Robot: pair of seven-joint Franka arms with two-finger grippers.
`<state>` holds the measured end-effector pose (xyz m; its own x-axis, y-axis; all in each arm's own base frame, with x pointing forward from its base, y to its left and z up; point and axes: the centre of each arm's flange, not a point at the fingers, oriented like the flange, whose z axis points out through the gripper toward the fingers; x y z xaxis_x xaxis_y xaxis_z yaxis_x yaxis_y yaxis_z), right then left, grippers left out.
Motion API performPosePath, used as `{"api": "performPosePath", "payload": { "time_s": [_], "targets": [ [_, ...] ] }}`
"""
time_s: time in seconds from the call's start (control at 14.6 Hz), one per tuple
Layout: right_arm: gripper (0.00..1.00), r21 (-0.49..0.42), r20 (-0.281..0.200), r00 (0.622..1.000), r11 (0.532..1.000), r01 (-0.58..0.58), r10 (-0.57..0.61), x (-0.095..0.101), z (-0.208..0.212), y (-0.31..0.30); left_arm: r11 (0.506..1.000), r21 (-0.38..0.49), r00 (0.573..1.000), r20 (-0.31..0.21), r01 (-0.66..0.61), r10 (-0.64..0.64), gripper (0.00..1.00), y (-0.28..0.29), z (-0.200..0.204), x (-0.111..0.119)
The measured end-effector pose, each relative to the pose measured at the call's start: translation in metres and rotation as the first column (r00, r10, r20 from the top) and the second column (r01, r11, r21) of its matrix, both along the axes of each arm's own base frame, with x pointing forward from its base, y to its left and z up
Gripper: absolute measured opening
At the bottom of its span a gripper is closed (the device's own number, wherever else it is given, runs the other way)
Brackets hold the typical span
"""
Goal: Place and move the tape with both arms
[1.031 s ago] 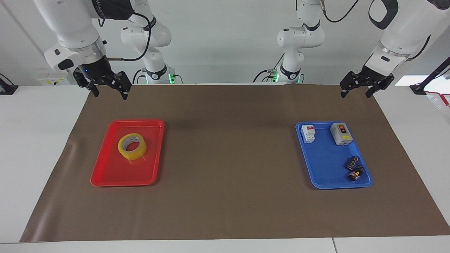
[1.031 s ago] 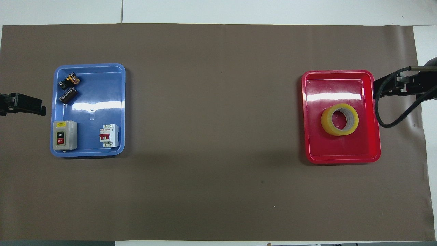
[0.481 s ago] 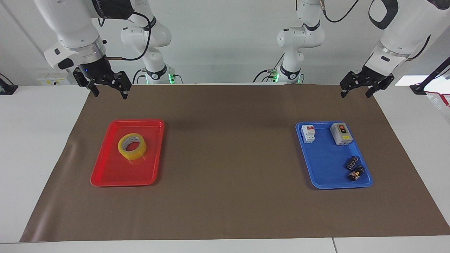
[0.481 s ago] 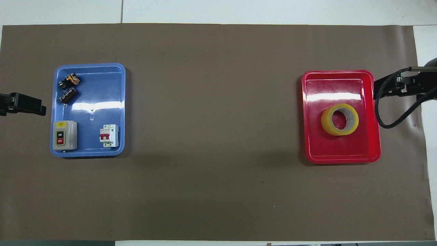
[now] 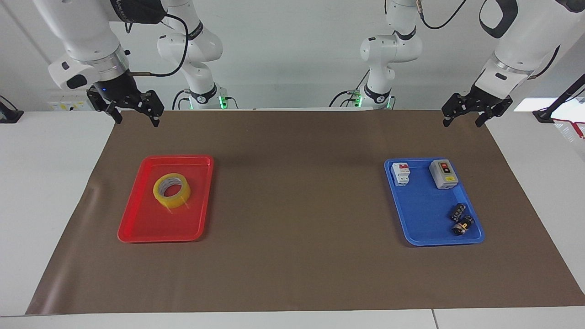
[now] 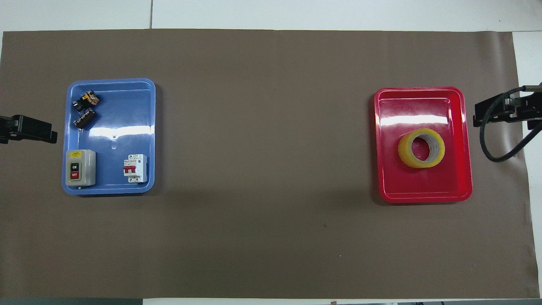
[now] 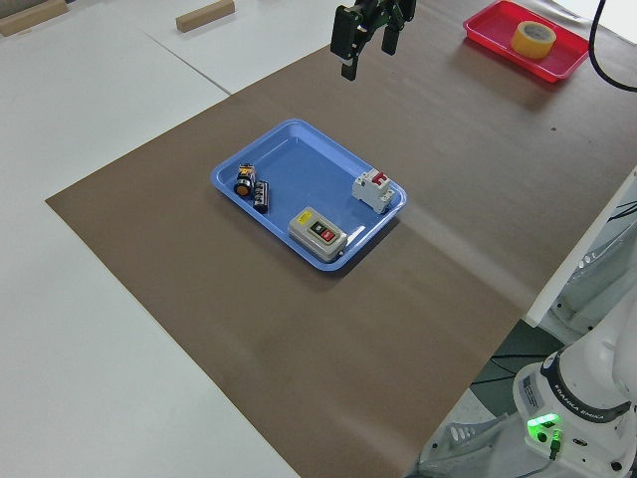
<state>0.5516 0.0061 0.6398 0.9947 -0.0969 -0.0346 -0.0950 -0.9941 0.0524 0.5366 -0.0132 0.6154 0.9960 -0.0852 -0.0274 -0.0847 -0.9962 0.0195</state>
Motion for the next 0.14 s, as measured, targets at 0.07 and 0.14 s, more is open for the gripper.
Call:
{"api": "performPosePath", "payload": {
  "time_s": [0.07, 0.14],
  "targets": [
    [1.00, 0.000, -0.001, 1.000, 1.000, 0.000, 0.000, -0.0001, -0.0002, 0.0001, 1.000, 0.000, 1.000, 0.000, 0.000, 0.000, 1.00, 0.0000, 0.0000, 0.0000],
    [1.00, 0.000, -0.001, 1.000, 1.000, -0.001, 0.001, -0.0001, -0.0005, 0.0002, 1.000, 0.000, 1.000, 0.000, 0.000, 0.000, 1.00, 0.0000, 0.0000, 0.0000]
  ]
}}
